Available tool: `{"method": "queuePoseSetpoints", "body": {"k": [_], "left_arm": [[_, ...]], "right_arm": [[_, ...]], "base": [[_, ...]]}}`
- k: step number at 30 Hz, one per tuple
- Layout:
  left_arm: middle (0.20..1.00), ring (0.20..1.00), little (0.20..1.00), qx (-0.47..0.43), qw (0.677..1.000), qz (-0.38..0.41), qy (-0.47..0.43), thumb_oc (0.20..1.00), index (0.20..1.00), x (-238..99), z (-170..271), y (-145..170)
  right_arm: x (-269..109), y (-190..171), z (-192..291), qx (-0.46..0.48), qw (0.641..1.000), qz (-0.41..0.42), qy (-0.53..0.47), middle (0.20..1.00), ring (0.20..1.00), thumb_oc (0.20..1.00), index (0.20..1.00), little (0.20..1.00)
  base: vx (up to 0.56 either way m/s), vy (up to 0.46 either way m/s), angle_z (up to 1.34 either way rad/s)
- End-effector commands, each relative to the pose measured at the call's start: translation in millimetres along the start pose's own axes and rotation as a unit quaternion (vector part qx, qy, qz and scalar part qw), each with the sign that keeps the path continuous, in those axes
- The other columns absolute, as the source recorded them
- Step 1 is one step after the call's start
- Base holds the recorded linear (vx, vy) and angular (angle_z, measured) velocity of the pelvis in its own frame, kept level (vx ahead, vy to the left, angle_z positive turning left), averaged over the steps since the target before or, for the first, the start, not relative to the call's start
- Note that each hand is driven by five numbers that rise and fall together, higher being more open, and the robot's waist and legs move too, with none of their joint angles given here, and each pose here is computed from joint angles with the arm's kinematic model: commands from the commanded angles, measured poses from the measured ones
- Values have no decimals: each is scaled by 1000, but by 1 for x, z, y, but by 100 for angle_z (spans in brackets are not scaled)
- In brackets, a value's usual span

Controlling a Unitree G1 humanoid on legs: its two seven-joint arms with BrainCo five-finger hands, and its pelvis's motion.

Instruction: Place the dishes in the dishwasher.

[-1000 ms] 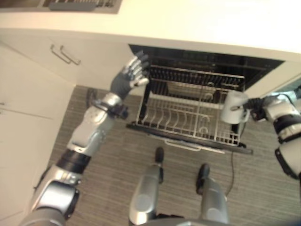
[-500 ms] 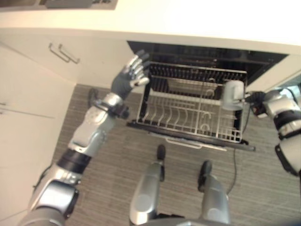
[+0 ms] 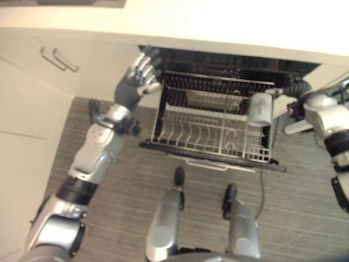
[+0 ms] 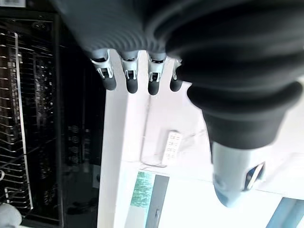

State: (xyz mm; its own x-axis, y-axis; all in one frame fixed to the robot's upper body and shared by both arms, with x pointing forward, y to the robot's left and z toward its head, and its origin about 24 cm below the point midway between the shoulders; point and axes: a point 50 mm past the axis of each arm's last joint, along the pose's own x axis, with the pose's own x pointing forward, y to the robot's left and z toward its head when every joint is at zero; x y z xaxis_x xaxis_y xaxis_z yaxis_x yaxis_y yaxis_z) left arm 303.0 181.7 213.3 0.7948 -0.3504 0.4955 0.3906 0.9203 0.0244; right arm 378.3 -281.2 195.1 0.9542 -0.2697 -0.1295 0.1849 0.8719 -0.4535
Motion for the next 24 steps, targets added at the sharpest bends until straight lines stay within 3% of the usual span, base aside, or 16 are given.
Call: {"method": "queuePoseSetpoints", "body": {"k": [1,10,17,24], "left_arm": [[1000,1000,1000,4,996,21,-91,1000,1000,-8,25,1],[1000,1000,1000,-8,992,89,-91,1000,1000,-41,10,4],[1000,1000,1000,-28,991,124,-35,1000,1000,-80,-12,4],[1000,1000,1000,-35,986,164,0,1000,1000,-112,-19,15]], "right_arm": [[-8,5,8,3,998,-34,-57,1000,1000,1000,1000,1000],[-70,64,-29,128,980,49,-147,1000,1000,1000,1000,1000],[-107,65,-63,144,972,84,-166,1000,1000,1000,1000,1000],[-134,50,-62,166,953,92,-236,1000,1000,1000,1000,1000]], "base": [[58,-23,-14],[60,-22,-10],[114,23,-7],[108,54,-1]]}}
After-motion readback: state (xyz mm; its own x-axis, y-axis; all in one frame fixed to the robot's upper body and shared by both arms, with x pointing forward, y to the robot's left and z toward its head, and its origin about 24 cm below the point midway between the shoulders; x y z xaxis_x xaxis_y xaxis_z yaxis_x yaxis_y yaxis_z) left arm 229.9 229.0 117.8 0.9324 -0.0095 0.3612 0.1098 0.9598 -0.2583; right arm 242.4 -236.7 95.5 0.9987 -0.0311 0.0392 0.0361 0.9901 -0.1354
